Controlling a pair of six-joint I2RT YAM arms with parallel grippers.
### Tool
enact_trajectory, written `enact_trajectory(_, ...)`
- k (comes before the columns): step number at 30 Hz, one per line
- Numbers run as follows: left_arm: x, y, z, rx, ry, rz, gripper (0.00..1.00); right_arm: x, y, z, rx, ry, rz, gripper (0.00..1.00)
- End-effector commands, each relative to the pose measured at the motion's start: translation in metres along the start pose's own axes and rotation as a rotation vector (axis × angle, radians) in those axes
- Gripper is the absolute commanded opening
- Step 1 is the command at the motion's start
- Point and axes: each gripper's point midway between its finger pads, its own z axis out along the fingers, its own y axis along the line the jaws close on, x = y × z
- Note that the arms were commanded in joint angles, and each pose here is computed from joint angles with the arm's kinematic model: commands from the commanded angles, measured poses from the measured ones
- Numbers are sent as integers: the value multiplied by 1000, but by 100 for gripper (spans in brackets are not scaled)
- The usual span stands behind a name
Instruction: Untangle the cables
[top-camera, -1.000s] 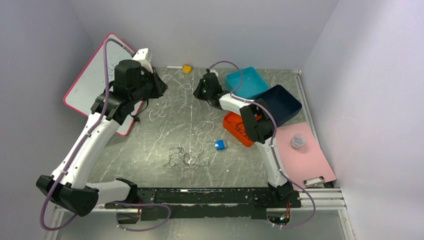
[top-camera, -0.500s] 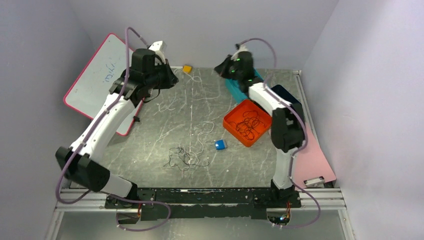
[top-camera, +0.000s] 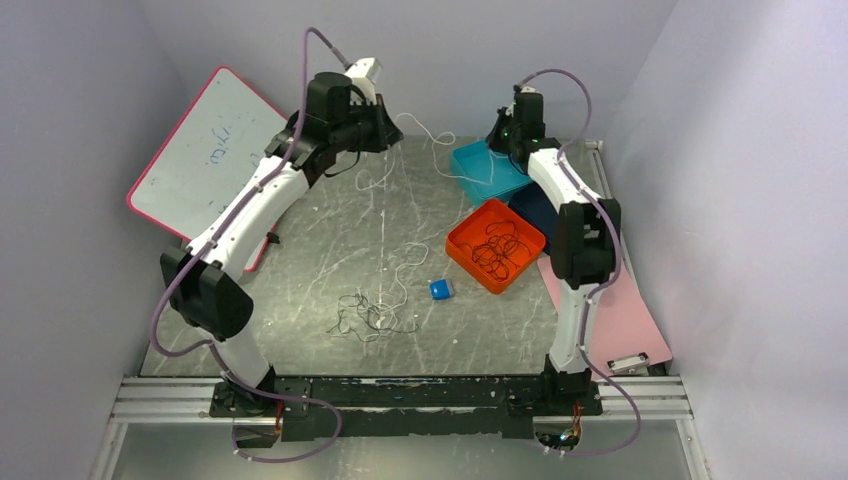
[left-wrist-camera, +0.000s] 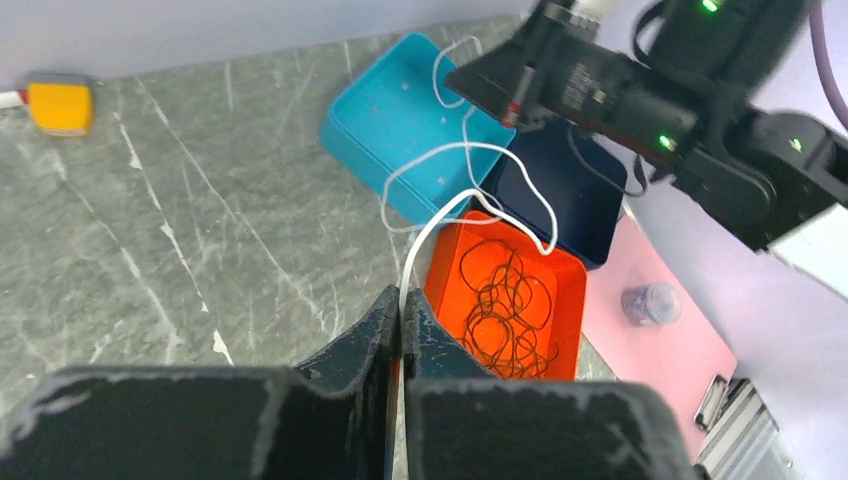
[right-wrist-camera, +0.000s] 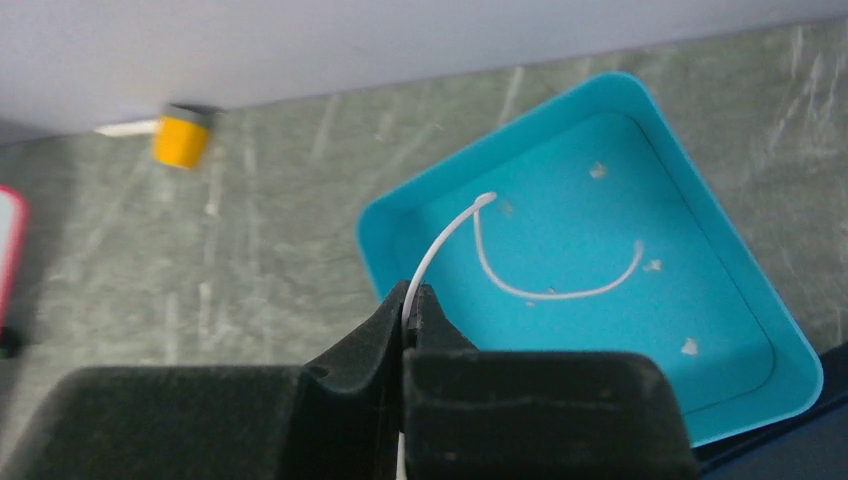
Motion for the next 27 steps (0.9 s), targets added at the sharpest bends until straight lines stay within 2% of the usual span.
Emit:
enact_trajectory(1,8,-14,13,53,17,57,7,38,-33,17,127,155,-91,0)
enact_trajectory(7,23,-4,17,31,47,53,7,70,-48,34,156,245,-109,0)
enact_trajectory(13,30,1,10,7,52,55,7,102,-38,45,111,348,-162,0)
enact_trajectory(20,39,11,-4,-37,60,53,7,142,-4,50,-8,456,-219,0)
enact_trajectory(27,46,27,-26,-103,54,44,7,169,33,38,-131,520,-271,0)
